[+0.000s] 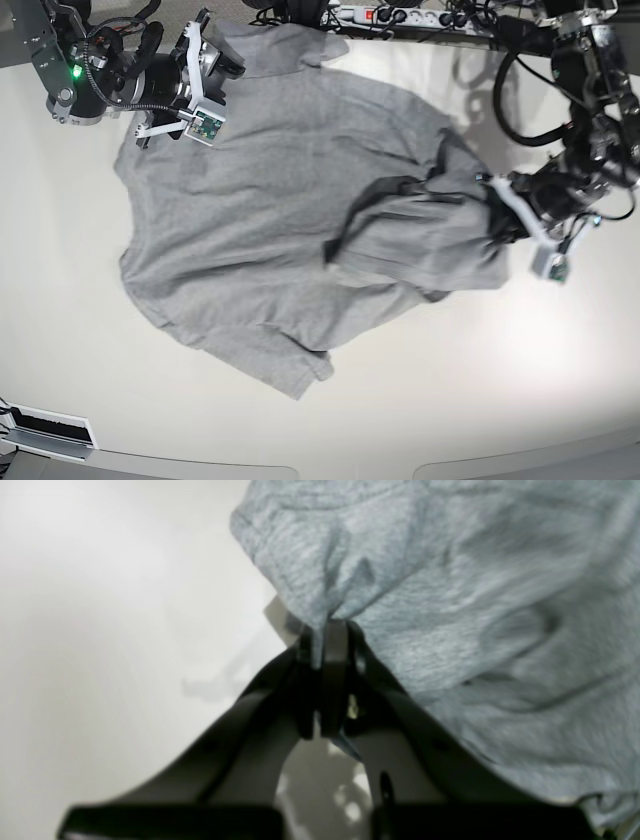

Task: Layout the t-shirt on the table in an organized manner, then fold the t-shirt properly
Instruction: 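Pull the grasped fabric outward with the left gripper to flatten the body, then hold the shirt edge with the left gripper and tug it outward, then release the left gripper and move both grippers onto the shirt body, then grasp the shirt body with both grippers and pull the sides apart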

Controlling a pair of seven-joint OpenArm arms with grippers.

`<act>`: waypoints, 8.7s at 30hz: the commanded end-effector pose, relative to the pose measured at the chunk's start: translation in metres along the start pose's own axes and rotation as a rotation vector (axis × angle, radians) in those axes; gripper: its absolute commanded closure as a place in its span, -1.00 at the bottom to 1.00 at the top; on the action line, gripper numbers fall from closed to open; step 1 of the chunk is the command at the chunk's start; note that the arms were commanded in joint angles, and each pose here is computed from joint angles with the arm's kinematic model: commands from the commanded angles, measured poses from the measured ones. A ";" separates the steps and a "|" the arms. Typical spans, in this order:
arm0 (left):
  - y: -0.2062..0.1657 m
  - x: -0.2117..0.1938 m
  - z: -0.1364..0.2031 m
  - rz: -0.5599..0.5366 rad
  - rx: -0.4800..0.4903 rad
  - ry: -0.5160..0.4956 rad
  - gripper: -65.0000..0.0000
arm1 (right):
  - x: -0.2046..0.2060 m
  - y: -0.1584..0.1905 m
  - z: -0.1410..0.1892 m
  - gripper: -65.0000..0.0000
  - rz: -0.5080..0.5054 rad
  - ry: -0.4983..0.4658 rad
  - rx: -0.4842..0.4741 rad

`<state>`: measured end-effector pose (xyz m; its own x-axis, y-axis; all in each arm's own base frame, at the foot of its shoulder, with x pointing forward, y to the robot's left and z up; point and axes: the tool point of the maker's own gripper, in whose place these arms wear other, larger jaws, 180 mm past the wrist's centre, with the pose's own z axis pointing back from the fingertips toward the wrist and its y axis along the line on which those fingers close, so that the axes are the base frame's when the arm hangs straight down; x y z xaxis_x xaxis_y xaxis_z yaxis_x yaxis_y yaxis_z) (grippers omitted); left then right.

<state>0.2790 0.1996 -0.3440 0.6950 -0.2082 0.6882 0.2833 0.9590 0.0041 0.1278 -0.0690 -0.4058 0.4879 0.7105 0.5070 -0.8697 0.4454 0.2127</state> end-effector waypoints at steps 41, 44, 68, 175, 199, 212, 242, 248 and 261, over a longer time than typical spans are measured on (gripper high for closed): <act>0.089 -0.050 0.059 0.219 0.301 -0.015 0.52 | 0.008 0.002 0.004 0.02 0.031 -0.035 0.015; 0.096 -0.052 0.059 0.273 0.332 -0.036 -0.18 | 0.008 0.002 0.004 0.02 0.031 -0.035 0.015; 0.093 -0.056 0.034 0.275 0.208 -0.018 0.82 | 0.008 0.002 0.004 0.02 0.031 -0.036 0.015; 0.169 -0.163 0.223 0.542 0.843 0.142 1.00 | 0.014 -0.004 0.006 0.02 0.042 -0.047 0.001; -0.045 -0.004 0.018 -0.086 -0.187 -0.123 1.00 | 0.041 -0.037 0.016 0.59 0.080 -0.102 -0.096; -0.038 -0.031 -0.033 -0.035 -0.179 0.012 1.00 | 0.104 -0.105 -0.010 1.00 0.043 -0.273 -0.281; 0.077 -0.029 -0.001 -0.186 0.178 0.121 1.00 | 0.005 -0.219 -0.037 1.00 -0.207 0.058 -0.443; -0.044 0.008 0.008 -0.159 -0.385 -0.119 1.00 | 0.013 -0.207 -0.043 1.00 -0.215 0.010 -0.366; -0.072 -0.072 -0.070 -0.190 -0.316 0.140 1.00 | 0.006 -0.206 -0.043 1.00 -0.226 0.051 -0.364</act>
<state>0.2370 0.1264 -0.4589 0.7197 -0.4242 0.5497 0.5855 0.7963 -0.1521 0.3119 -0.1214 -0.4826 0.6689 0.5734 0.4731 -0.6615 0.7495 0.0269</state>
